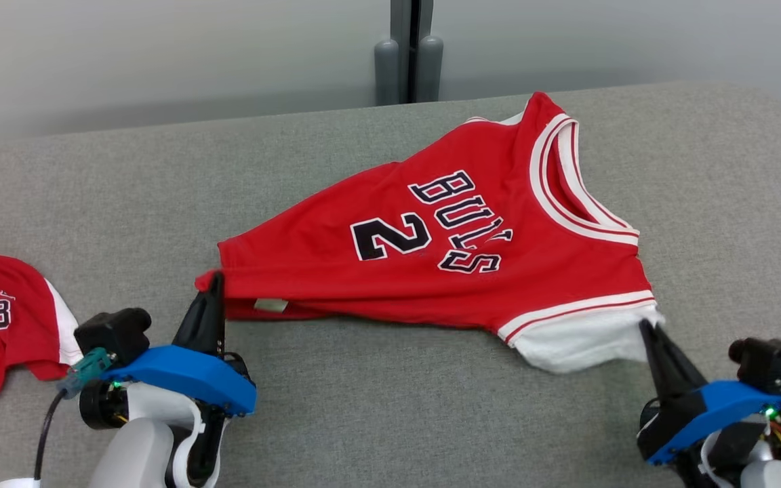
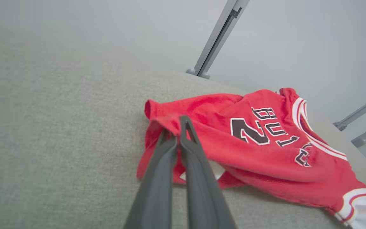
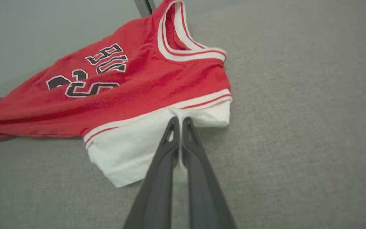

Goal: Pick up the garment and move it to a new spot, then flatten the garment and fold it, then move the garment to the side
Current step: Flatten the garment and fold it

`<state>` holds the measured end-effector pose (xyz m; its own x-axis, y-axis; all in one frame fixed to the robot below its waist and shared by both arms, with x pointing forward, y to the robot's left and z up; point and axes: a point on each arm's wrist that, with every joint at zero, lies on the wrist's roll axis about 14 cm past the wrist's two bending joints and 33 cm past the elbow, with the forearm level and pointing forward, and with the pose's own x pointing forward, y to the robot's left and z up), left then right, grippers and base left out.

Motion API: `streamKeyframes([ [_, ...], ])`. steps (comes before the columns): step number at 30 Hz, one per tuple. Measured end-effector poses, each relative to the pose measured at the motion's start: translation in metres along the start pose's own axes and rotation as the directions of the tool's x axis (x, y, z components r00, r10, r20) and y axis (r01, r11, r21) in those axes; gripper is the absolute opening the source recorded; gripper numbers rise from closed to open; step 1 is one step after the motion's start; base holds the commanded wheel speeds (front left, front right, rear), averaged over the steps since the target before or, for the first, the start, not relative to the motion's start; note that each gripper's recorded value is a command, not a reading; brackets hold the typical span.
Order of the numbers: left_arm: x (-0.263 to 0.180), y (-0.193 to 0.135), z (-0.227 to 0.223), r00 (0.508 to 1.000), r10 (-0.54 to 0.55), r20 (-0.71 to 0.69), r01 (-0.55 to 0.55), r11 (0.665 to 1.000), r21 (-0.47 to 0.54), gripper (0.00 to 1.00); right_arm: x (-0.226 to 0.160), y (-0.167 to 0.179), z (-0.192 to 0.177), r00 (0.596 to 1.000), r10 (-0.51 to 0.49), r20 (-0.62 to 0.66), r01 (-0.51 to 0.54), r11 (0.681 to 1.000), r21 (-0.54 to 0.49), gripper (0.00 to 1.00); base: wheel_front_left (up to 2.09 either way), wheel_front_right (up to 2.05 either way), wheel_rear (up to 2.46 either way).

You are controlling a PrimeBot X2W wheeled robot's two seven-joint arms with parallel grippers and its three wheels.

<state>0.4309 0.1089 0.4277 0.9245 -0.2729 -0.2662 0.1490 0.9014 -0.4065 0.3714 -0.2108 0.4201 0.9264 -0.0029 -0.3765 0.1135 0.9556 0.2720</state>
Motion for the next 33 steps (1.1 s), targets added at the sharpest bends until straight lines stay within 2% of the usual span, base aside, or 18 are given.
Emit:
streamKeyframes([
  [5, -0.004, -0.023, 0.051, 0.984, -0.071, 0.161, 0.08, 0.996, -0.046, 0.0, -0.011, 0.008, 0.082, 0.97, 0.026, 0.241, -0.012, 0.998, -0.058, 0.0, 0.0, 0.0, 0.0],
  [9, -0.014, -0.041, 0.089, 0.957, -0.124, 0.264, 0.147, 0.987, -0.071, 0.0, -0.03, 0.013, 0.131, 0.932, 0.039, 0.361, -0.002, 0.995, -0.101, 0.0, 0.0, 0.0, 0.0],
  [13, -0.029, -0.065, 0.126, 0.919, -0.194, 0.343, 0.237, 0.968, -0.087, 0.0, -0.049, 0.023, 0.172, 0.889, 0.061, 0.453, 0.005, 0.99, -0.143, 0.0, 0.0, 0.0, 0.0],
  [19, -0.049, -0.083, 0.173, 0.876, -0.261, 0.405, 0.32, 0.944, -0.082, 0.0, -0.073, 0.045, 0.227, 0.816, 0.108, 0.569, 0.027, 0.974, -0.223, 0.0, 0.0, 0.0, 0.0],
  [21, -0.05, -0.086, 0.183, 0.874, -0.269, 0.405, 0.338, 0.935, -0.11, 0.0, -0.073, 0.051, 0.236, 0.807, 0.121, 0.578, 0.025, 0.971, -0.238, 0.0, 0.0, 0.0, 0.0],
  [24, -0.036, -0.077, 0.184, 0.899, -0.251, 0.358, 0.323, 0.934, -0.155, 0.0, -0.054, 0.056, 0.239, 0.825, 0.131, 0.549, 0.004, 0.971, -0.237, 0.0, 0.0, 0.0, 0.0],
  [29, 0.022, -0.058, 0.185, 0.936, -0.217, 0.279, 0.276, 0.941, -0.195, 0.0, 0.013, 0.058, 0.235, 0.875, 0.16, 0.458, -0.06, 0.972, -0.225, 0.0, 0.0, 0.0, 0.0],
  [33, 0.079, -0.038, 0.201, 0.943, -0.166, 0.289, 0.224, 0.957, -0.182, 0.0, 0.071, 0.071, 0.256, 0.858, 0.205, 0.47, -0.096, 0.965, -0.244, 0.0, 0.0, 0.0, 0.0],
])
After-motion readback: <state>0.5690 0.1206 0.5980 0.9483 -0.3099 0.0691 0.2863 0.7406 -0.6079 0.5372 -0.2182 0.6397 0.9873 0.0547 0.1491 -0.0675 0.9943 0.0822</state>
